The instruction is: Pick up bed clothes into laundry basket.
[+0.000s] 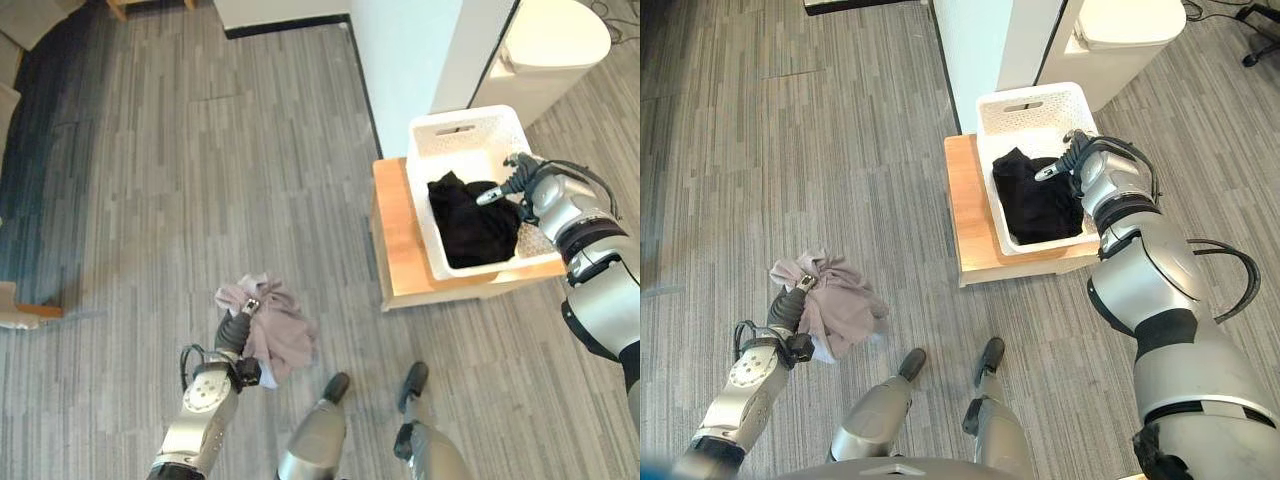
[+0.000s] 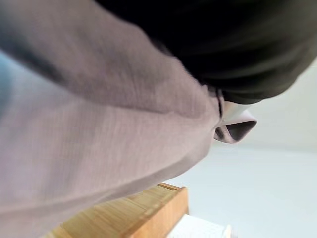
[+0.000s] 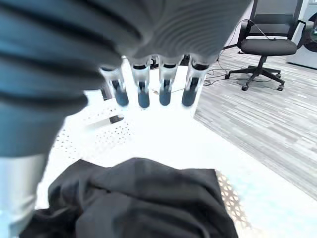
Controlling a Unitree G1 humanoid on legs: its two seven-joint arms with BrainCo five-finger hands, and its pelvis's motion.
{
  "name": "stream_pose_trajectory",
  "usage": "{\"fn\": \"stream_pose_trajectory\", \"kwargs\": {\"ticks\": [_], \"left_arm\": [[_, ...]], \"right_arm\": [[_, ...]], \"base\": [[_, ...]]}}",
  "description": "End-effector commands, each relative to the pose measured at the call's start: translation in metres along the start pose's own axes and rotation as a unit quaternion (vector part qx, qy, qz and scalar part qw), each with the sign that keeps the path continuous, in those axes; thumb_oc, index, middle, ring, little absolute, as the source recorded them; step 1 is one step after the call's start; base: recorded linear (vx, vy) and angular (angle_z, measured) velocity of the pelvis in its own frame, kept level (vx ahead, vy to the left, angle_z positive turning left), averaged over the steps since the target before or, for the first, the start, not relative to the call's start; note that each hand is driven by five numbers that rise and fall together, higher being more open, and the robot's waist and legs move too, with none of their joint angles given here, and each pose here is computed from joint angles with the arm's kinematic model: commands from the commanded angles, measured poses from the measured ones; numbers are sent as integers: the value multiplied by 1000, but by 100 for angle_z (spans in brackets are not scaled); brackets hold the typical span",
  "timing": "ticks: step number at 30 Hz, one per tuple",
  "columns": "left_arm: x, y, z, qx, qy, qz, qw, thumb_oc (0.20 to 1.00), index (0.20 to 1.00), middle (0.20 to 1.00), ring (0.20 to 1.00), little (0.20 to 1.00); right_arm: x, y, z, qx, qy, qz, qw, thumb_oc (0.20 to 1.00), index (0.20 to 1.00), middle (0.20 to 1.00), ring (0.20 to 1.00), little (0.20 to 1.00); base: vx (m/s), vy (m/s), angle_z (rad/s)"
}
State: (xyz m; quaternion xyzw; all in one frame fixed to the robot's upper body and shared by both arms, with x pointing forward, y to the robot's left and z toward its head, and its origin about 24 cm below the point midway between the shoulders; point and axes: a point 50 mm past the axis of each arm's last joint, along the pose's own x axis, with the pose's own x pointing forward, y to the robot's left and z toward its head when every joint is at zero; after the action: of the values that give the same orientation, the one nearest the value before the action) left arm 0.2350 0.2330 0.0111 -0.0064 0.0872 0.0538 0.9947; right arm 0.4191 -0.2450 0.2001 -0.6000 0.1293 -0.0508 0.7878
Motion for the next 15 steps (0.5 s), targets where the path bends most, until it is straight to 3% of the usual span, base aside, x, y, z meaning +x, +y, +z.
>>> {"fn": "stream_pose_trajectory", "kwargs": {"ticks": [1, 3, 5, 9, 10, 12, 13, 15], "left_arm": [[4, 2, 49, 18, -104, -19, 994, 200, 200, 200, 200, 200], [6, 9, 55, 24, -118, 2, 993, 200, 200, 200, 200, 200], [3, 34, 73, 55, -152, 56, 985, 200, 200, 200, 200, 200], [2, 43, 96, 62, -193, 70, 977, 200, 200, 200, 200, 200], [3, 41, 119, 80, -233, 52, 968, 200, 200, 200, 200, 200], [4, 40, 154, 97, -293, 40, 950, 200, 200, 200, 200, 200], [6, 35, 184, 126, -336, 15, 933, 200, 200, 200, 200, 200], [7, 32, 185, 127, -337, 10, 933, 200, 200, 200, 200, 200]], "right_arm": [[-8, -68, 1, -38, 5, -84, 996, 1000, 1000, 1000, 1000, 1000], [-13, -72, 33, 8, -87, -99, 991, 1000, 1000, 1000, 1000, 1000], [-51, -66, 83, 43, -293, -79, 952, 1000, 1000, 1000, 1000, 1000], [-76, -44, 71, 91, -363, -27, 927, 1000, 1000, 1000, 1000, 1000], [-90, -22, 30, 156, -360, 3, 920, 1000, 1000, 1000, 1000, 1000], [-108, -15, 5, 214, -371, 6, 904, 1000, 1000, 1000, 1000, 1000], [-123, 1, -31, 278, -342, 10, 898, 1000, 1000, 1000, 1000, 1000], [-124, 1, -34, 280, -339, 7, 898, 1000, 1000, 1000, 1000, 1000]], "base": [[-28, 53, -3], [-31, 77, -20], [-41, 103, -29], [12, 33, -77], [46, 42, -61], [51, 52, 17], [32, 51, 26], [6, 15, -23]]}}
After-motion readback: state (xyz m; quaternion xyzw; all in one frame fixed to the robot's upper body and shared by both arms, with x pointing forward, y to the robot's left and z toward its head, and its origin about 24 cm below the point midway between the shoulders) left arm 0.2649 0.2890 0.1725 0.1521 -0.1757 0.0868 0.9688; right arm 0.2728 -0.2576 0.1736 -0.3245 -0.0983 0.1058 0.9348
